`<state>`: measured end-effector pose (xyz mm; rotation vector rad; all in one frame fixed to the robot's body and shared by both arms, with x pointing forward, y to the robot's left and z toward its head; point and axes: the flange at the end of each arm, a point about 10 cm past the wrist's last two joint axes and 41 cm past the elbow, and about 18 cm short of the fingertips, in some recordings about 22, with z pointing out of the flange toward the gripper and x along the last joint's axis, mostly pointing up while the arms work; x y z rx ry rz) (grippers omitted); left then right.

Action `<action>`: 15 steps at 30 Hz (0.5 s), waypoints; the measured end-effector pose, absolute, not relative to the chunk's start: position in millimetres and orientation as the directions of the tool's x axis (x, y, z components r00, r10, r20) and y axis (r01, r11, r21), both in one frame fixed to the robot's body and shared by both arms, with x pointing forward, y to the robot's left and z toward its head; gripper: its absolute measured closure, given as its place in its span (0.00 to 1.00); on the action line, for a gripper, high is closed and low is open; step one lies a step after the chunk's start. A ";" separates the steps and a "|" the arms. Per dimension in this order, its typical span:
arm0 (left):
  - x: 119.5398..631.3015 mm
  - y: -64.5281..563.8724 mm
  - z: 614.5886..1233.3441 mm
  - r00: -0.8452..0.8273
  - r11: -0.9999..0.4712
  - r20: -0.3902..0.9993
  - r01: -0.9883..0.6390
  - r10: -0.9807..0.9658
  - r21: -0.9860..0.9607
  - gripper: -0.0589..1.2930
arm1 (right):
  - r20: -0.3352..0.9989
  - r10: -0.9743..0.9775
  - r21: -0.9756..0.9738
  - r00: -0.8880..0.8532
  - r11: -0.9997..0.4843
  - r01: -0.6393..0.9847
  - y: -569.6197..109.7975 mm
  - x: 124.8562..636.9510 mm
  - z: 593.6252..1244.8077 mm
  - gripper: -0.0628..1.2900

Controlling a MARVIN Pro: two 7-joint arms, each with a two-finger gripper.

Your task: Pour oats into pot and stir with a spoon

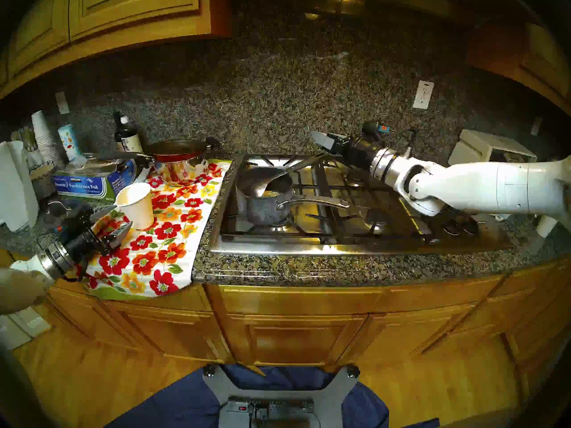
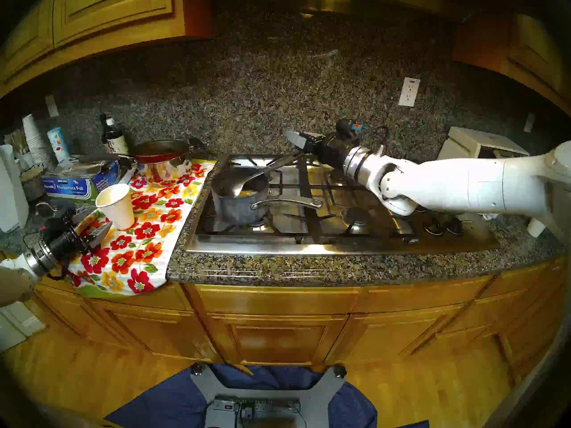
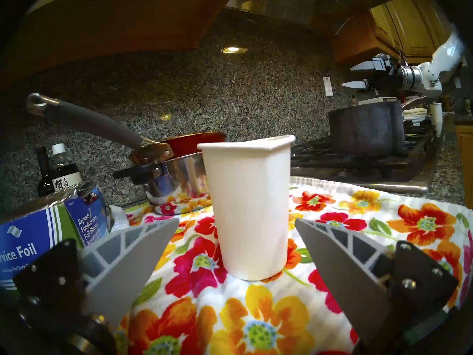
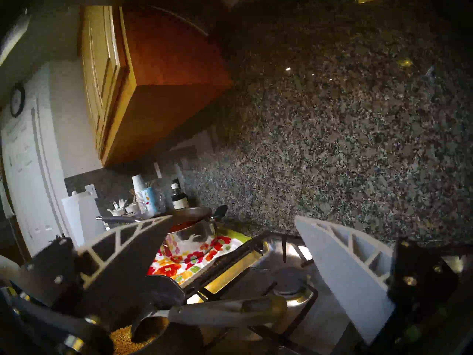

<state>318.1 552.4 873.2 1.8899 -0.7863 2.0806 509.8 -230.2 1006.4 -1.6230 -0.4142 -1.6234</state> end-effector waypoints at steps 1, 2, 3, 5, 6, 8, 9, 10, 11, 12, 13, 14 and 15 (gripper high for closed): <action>318.1 552.4 873.2 -0.147 -0.832 0.971 -0.502 -0.187 -0.236 0.05 | 0.945 -0.299 -0.299 0.130 -0.636 0.712 -230.7 509.8 1005.1 0.04; 318.1 552.4 873.2 -0.147 -0.832 0.971 -0.502 -0.187 -0.236 0.05 | 0.944 -0.303 -0.302 0.131 -0.635 0.711 -231.3 509.8 1003.7 0.04; 318.1 552.4 873.2 -0.148 -0.832 0.971 -0.502 -0.187 -0.236 0.05 | 0.943 -0.306 -0.305 0.132 -0.634 0.710 -231.7 509.8 1002.6 0.04; 318.1 552.5 873.3 -0.148 -0.832 0.971 -0.502 -0.187 -0.237 0.05 | 0.940 -0.314 -0.313 0.136 -0.631 0.710 -232.9 509.7 999.3 0.04; 318.1 552.5 873.3 -0.148 -0.832 0.971 -0.502 -0.187 -0.237 0.05 | 0.939 -0.316 -0.315 0.136 -0.630 0.710 -233.2 509.7 998.5 0.04; 318.0 552.5 873.3 -0.148 -0.832 0.971 -0.502 -0.187 -0.237 0.05 | 0.937 -0.322 -0.321 0.138 -0.627 0.710 -234.2 509.7 996.1 0.04; 318.0 552.5 873.3 -0.148 -0.832 0.971 -0.501 -0.187 -0.237 0.05 | 0.936 -0.324 -0.322 0.139 -0.626 0.710 -234.6 509.8 995.4 0.04; 318.0 552.5 873.2 -0.148 -0.832 0.971 -0.501 -0.187 -0.237 0.05 | 0.935 -0.327 -0.324 0.139 -0.625 0.710 -235.1 509.9 994.8 0.04; 317.8 552.5 873.1 -0.148 -0.832 0.971 -0.501 -0.187 -0.237 0.05 | 0.934 -0.330 -0.325 0.138 -0.623 0.712 -235.7 510.2 994.3 0.04; 317.8 552.5 873.1 -0.148 -0.832 0.971 -0.501 -0.187 -0.236 0.05 | 0.934 -0.330 -0.325 0.138 -0.622 0.712 -235.8 510.3 994.2 0.04; 317.8 552.6 873.1 -0.148 -0.833 0.971 -0.501 -0.187 -0.236 0.05 | 0.933 -0.332 -0.326 0.138 -0.620 0.713 -236.0 510.6 993.9 0.04; 317.8 552.6 873.1 -0.148 -0.833 0.971 -0.501 -0.187 -0.236 0.05 | 0.933 -0.333 -0.327 0.138 -0.619 0.714 -235.9 510.7 993.8 0.04; 317.8 552.6 873.1 -0.148 -0.833 0.971 -0.501 -0.186 -0.236 0.05 | 0.932 -0.336 -0.329 0.139 -0.617 0.715 -235.7 510.8 993.7 0.04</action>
